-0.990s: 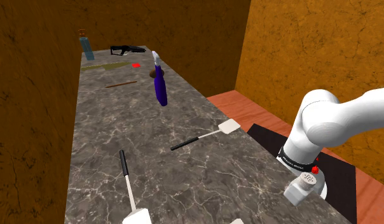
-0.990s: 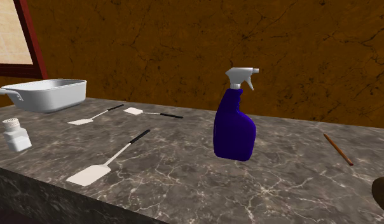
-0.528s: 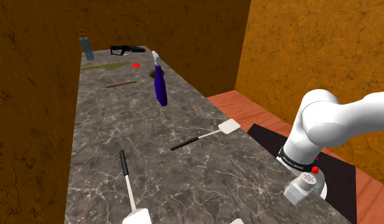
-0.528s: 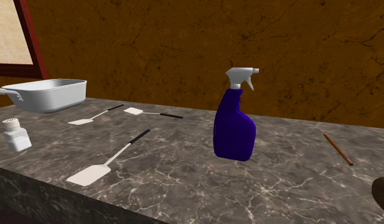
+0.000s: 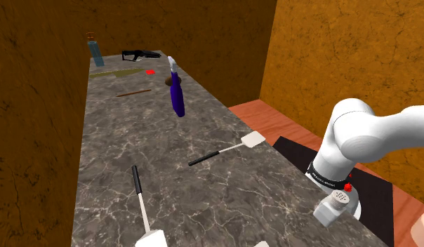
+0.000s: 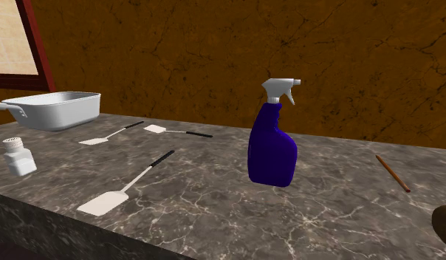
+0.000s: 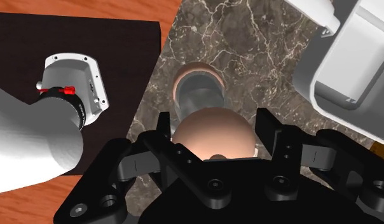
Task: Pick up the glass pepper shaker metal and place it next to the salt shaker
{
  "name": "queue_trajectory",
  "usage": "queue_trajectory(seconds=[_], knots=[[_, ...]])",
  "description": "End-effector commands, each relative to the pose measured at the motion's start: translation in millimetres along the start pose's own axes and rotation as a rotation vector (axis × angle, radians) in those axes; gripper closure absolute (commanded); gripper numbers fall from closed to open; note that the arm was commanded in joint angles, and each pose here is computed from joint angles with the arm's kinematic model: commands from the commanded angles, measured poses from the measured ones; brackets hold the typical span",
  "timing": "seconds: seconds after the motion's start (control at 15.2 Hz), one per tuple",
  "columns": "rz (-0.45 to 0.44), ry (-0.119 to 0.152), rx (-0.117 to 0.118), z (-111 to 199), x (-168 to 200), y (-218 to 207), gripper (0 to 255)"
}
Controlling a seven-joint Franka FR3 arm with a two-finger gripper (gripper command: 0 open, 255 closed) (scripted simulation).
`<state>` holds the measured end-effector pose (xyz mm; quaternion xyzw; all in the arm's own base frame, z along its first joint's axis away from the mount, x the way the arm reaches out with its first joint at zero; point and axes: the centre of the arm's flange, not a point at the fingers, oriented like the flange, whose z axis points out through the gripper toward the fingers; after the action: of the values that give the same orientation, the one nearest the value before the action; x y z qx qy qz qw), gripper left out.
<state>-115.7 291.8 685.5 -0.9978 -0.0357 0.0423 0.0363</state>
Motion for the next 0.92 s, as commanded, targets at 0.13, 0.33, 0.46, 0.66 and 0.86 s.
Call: queue_trajectory(seconds=[0.13, 0.33, 0.46, 0.66, 0.86], knots=[[0.000, 0.000, 0.000, 21, 1, 3, 255], [0.000, 0.000, 0.000, 37, 2, 4, 255], [0.000, 0.000, 0.000, 47, 3, 5, 255], [0.000, 0.000, 0.000, 63, 4, 6, 255], [0.000, 0.000, 0.000, 79, 6, 7, 255]])
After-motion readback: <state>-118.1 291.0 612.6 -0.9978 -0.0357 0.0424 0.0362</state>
